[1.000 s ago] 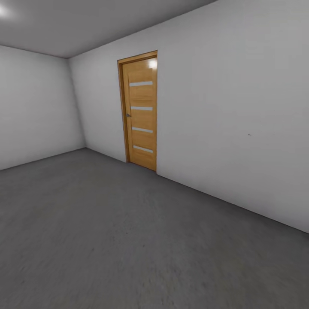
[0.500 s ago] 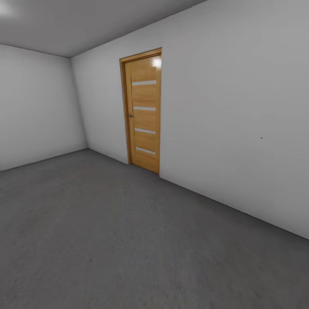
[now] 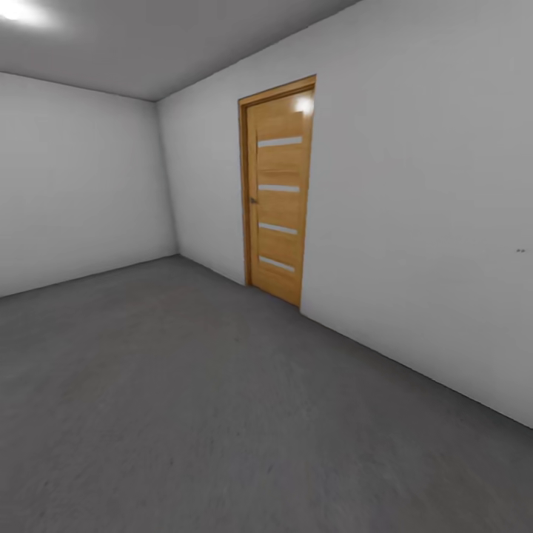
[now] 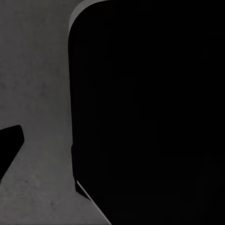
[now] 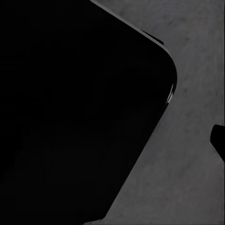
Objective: Move the two storage containers from the living room to the garage. In the garage, place one container on the floor and stack the other container on top of it (either order is fine).
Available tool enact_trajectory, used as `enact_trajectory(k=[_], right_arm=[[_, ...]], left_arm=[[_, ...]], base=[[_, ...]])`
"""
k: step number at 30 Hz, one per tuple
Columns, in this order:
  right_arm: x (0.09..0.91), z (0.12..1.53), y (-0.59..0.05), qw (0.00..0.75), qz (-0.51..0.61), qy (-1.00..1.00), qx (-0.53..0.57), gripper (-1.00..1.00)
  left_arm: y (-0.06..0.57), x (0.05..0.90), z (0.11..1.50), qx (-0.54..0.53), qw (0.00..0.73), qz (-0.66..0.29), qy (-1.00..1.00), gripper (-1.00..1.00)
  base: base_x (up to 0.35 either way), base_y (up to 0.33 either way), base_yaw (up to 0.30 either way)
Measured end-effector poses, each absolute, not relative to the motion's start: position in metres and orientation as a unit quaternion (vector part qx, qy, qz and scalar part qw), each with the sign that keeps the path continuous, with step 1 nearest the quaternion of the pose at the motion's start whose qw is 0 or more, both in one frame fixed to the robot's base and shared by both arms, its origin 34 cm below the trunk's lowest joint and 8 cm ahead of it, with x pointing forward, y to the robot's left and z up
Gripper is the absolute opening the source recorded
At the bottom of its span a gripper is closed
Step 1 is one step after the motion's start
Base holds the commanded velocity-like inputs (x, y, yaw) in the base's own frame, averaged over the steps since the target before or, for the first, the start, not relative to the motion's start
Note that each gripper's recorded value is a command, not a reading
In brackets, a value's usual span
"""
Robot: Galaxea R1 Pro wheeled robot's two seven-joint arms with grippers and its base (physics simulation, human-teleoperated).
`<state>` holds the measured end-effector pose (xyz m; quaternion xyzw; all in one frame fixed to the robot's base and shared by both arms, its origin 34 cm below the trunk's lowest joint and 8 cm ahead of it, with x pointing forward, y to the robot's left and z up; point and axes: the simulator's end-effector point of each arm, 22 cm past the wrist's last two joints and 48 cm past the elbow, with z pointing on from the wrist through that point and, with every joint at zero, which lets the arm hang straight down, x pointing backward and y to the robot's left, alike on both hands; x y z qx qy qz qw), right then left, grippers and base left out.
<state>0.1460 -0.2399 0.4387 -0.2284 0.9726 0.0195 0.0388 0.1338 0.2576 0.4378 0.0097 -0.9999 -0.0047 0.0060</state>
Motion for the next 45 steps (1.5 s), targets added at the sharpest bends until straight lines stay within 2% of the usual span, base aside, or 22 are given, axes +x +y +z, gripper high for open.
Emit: enact_trajectory(k=[45], right_arm=[[0.1465, 0.4388, -0.2409, 0.040, 0.019, 0.972, -0.232, 1.00]], left_arm=[[0.2581, 0.1339, 0.4378, 0.010, 0.006, -0.005, -1.000, 1.00]], base=[[0.324, 0.000, 0.002]])
